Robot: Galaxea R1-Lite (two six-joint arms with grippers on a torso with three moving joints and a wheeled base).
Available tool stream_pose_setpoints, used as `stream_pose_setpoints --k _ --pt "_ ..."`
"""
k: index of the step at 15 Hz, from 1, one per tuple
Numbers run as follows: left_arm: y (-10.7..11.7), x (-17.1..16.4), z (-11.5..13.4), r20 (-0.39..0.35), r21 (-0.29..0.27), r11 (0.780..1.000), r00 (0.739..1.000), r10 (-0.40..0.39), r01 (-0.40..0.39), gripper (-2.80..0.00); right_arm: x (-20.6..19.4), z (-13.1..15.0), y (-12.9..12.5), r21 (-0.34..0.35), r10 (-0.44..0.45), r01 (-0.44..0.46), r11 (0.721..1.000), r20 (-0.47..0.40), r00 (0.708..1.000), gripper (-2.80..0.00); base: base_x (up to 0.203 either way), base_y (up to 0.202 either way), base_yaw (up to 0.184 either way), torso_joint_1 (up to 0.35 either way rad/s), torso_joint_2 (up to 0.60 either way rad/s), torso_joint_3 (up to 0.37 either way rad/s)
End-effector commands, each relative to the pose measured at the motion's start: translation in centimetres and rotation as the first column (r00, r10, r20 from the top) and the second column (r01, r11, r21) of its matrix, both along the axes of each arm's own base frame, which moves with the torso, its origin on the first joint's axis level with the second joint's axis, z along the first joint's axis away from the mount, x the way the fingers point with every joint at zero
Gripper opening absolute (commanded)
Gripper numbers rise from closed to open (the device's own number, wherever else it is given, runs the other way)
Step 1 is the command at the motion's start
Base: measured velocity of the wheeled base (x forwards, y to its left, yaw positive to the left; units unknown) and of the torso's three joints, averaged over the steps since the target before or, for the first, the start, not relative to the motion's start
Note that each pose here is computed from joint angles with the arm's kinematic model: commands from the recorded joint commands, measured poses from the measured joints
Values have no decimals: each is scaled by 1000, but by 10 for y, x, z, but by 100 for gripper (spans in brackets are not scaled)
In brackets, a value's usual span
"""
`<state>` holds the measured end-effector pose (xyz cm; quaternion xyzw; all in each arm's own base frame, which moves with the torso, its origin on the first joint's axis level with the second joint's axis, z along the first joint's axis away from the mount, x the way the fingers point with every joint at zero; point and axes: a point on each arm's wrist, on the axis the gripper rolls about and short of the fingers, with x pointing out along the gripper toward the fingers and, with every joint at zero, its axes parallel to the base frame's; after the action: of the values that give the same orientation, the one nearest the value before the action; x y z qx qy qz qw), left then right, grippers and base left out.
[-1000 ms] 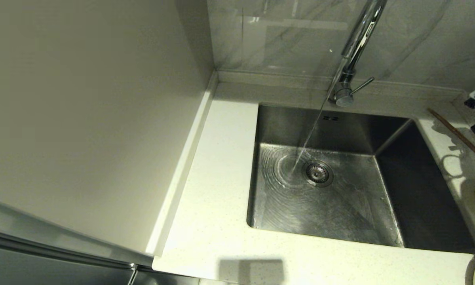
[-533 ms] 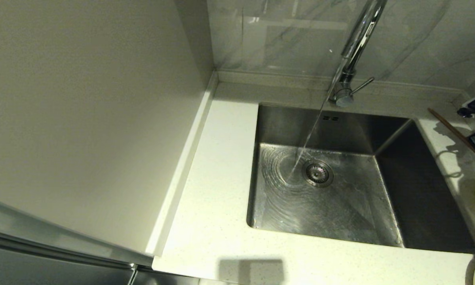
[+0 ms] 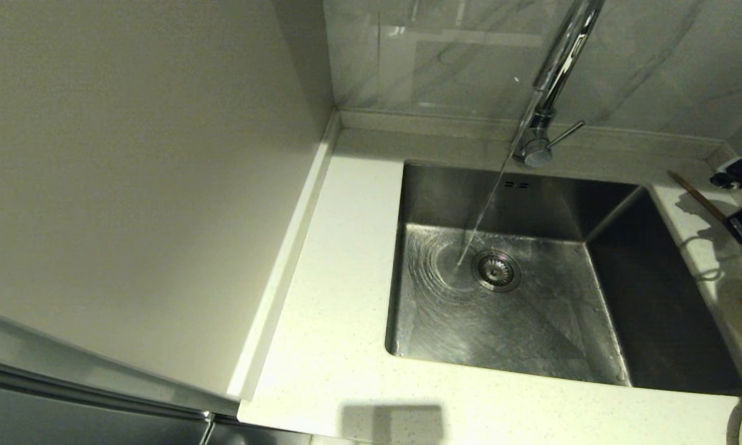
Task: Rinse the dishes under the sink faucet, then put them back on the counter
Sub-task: Pick up the chopsticks
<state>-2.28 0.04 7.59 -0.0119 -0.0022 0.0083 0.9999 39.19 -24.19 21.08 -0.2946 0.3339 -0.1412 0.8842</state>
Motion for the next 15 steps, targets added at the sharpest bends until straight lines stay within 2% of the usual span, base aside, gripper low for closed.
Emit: stream_pose_setpoints --k 1,5,15 --pt "0 0 0 2 -1 1000 1000 0 0 -280 -6 3 4 16 7 -6 1000 -35 999 -280 0 0 0 0 0 0" --pt "0 0 0 2 -1 1000 1000 0 0 -280 -14 5 10 46 20 -16 999 -72 997 -280 0 0 0 0 0 0" --pt "0 0 0 2 -1 1000 1000 0 0 -280 -24 13 16 55 41 -38 998 -66 997 -280 0 0 0 0 0 0"
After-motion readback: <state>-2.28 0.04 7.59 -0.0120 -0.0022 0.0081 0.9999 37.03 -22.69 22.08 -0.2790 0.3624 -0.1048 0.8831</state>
